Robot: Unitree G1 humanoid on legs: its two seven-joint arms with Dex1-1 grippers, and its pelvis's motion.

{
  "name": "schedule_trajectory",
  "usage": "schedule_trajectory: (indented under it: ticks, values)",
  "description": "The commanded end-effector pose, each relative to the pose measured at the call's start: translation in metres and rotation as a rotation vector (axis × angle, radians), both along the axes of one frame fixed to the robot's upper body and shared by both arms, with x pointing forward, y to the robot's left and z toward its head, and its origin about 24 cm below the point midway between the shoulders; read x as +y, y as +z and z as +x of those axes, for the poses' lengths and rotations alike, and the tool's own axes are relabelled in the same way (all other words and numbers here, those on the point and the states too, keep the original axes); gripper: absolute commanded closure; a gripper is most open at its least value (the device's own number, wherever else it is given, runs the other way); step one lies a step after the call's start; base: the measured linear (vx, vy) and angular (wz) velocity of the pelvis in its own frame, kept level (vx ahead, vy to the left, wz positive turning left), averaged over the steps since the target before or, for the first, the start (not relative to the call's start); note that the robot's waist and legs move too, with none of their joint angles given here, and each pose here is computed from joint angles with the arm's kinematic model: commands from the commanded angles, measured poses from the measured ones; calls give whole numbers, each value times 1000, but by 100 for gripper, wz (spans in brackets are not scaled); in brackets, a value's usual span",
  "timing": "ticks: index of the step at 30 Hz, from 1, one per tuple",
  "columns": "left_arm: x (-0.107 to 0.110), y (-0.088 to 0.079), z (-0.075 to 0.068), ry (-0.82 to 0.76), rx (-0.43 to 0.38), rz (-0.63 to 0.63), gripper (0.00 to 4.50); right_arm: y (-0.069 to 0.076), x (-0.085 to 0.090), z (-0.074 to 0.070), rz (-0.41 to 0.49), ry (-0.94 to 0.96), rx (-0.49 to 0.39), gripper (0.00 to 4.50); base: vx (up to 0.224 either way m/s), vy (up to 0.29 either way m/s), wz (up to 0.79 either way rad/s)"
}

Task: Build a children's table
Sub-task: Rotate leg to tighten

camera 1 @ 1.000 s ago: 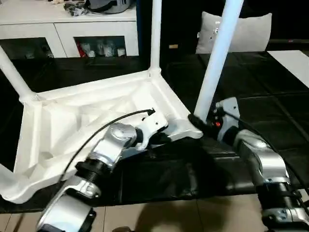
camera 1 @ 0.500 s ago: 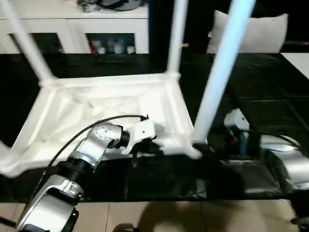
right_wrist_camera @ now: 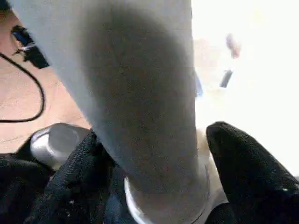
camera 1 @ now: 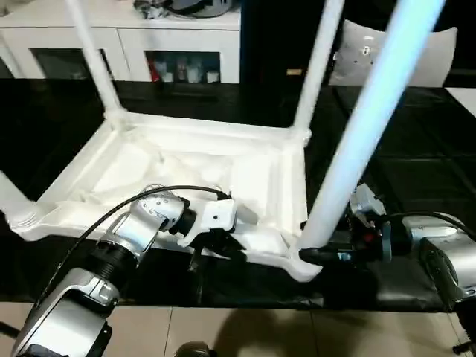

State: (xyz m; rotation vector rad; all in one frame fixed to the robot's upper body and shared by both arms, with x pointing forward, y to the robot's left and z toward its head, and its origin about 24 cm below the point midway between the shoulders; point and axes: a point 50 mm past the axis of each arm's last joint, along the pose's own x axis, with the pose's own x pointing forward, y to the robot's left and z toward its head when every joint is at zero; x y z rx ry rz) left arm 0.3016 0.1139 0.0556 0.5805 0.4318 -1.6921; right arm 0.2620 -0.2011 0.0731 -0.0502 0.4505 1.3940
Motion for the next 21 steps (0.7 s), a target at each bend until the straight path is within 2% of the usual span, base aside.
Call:
schedule_trajectory:
  ticks: [1, 3, 4, 9, 10, 15, 19, 21]
  values:
    - [-6, 6, -2, -77, -30, 10, 450, 4, 0, -2, 2, 32, 13, 158, 0, 0, 0]
    - [-6, 6, -1, -72, -34, 9, 450, 4, 0, -3, 4, 34, 20, 164, 0, 0, 0]
    - [-5, 6, -1, -69, -36, 9, 450, 4, 0, -3, 4, 34, 22, 190, 0, 0, 0]
    - [-5, 6, 0, -49, -25, -4, 450, 3, 2, -5, 27, 40, 42, 203, 0, 0, 0]
    - [-5, 6, 0, -49, -25, -4, 450, 3, 2, -5, 27, 40, 42, 218, 0, 0, 0]
    - [-12, 9, 4, 63, 3, -61, 450, 4, 15, -6, 130, 1, 41, 238, 0, 0, 0]
    - [-21, 10, 10, 165, -2, -109, 450, 1, 28, 5, 144, -143, 9, 244, 0, 0, 0]
    - [-32, 11, 15, 257, 6, -143, 450, -3, 38, 21, 112, -310, -36, 247, 0, 0, 0]
